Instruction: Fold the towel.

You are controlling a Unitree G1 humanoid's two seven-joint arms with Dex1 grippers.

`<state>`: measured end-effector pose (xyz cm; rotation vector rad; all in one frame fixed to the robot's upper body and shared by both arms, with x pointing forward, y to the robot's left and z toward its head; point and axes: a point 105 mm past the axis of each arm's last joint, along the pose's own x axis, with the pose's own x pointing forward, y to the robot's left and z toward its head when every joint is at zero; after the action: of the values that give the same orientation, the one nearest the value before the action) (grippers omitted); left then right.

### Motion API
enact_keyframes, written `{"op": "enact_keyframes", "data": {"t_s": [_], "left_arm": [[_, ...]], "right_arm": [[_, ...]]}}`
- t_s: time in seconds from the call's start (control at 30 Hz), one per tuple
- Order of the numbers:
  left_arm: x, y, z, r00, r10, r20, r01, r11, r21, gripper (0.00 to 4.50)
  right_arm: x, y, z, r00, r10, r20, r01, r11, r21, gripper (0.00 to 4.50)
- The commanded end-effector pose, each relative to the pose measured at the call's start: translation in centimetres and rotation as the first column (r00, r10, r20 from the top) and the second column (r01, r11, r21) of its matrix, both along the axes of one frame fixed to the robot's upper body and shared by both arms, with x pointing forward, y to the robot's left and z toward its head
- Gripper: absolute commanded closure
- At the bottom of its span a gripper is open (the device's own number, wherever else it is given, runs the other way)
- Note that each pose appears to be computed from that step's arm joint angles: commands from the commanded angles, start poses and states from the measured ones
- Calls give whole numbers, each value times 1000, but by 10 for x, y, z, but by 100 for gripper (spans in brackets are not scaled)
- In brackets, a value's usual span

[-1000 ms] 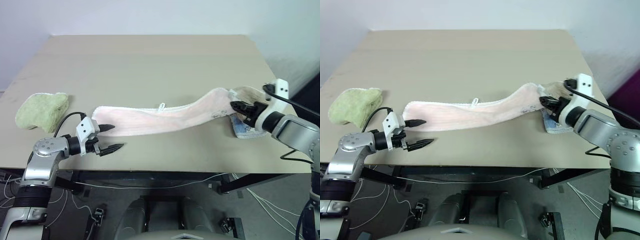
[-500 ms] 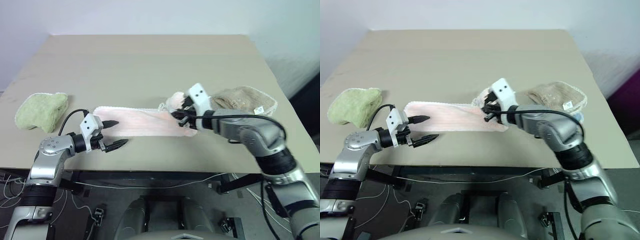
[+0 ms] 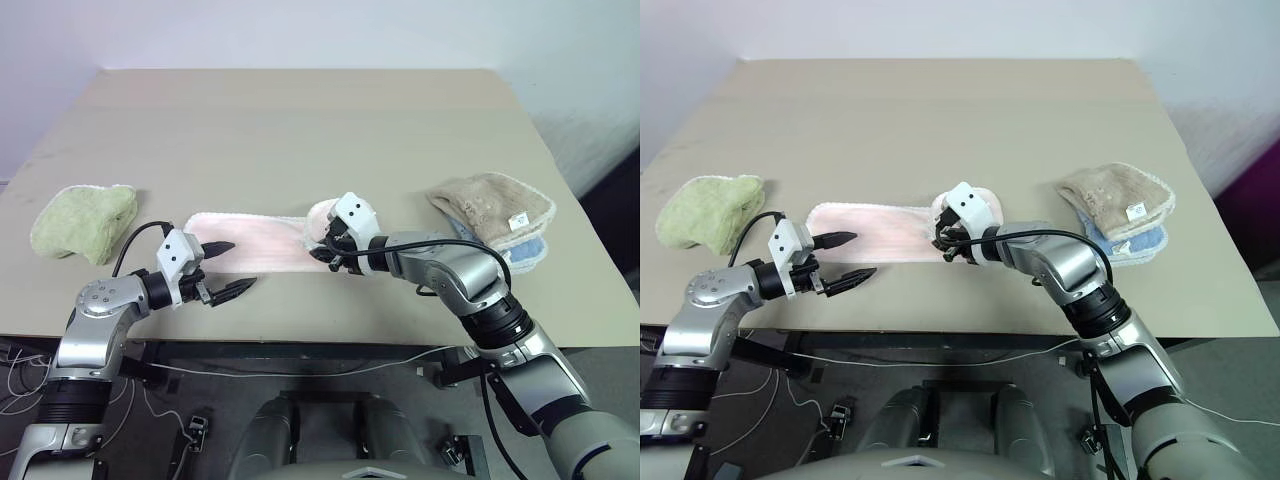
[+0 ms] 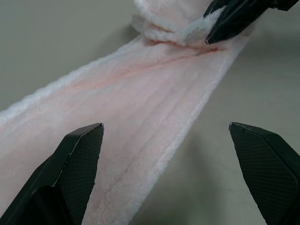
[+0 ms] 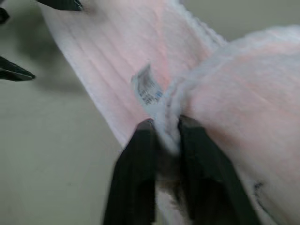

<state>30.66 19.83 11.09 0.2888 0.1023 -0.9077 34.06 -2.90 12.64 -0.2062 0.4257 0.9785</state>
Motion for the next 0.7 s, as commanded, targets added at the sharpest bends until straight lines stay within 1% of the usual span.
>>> {"op": "enact_keyframes", "data": {"t_s": [0.03, 0.13, 0.2, 0.3, 0.37, 0.43, 0.47, 0.53, 0.6, 0.7], "left_arm": [[0, 0, 12, 999, 0, 44, 1, 1000, -14, 0], [0, 1, 13, 999, 5, 46, -4, 1000, -23, 0], [1, 4, 16, 998, 30, 53, -28, 999, -47, 0], [3, 15, 28, 991, 108, 74, -99, 988, -115, 0], [4, 22, 35, 982, 171, 79, -155, 972, -174, 0], [4, 26, 39, 973, 221, 61, -201, 951, -233, 0], [2, 25, 40, 970, 240, 46, -218, 936, -276, 0], [-1, 23, 42, 965, 262, 20, -241, 913, -330, 0], [-4, 22, 42, 958, 287, -15, -270, 885, -380, 0], [-11, 21, 38, 936, 338, -98, -343, 818, -462, 0]], "right_arm": [[-4, 3, 21, 998, 30, 52, -33, 998, 55, 244], [-6, 2, 35, 995, 36, 92, -45, 994, 100, 144], [-8, -3, 52, 990, 32, 139, -52, 988, 146, 79], [-8, -19, 79, 983, 0, 183, -42, 973, 228, 79], [0, -34, 86, 978, -50, 200, 1, 971, 240, 79], [12, -44, 83, 969, -91, 230, 39, 974, 221, 119], [18, -45, 75, 965, -95, 243, 44, 978, 205, 142], [25, -43, 63, 963, -87, 256, 39, 982, 187, 210], [29, -35, 45, 965, -60, 256, 17, 986, 165, 284], [33, -23, -2, 973, -8, 230, -8, 998, 68, 385]]}}
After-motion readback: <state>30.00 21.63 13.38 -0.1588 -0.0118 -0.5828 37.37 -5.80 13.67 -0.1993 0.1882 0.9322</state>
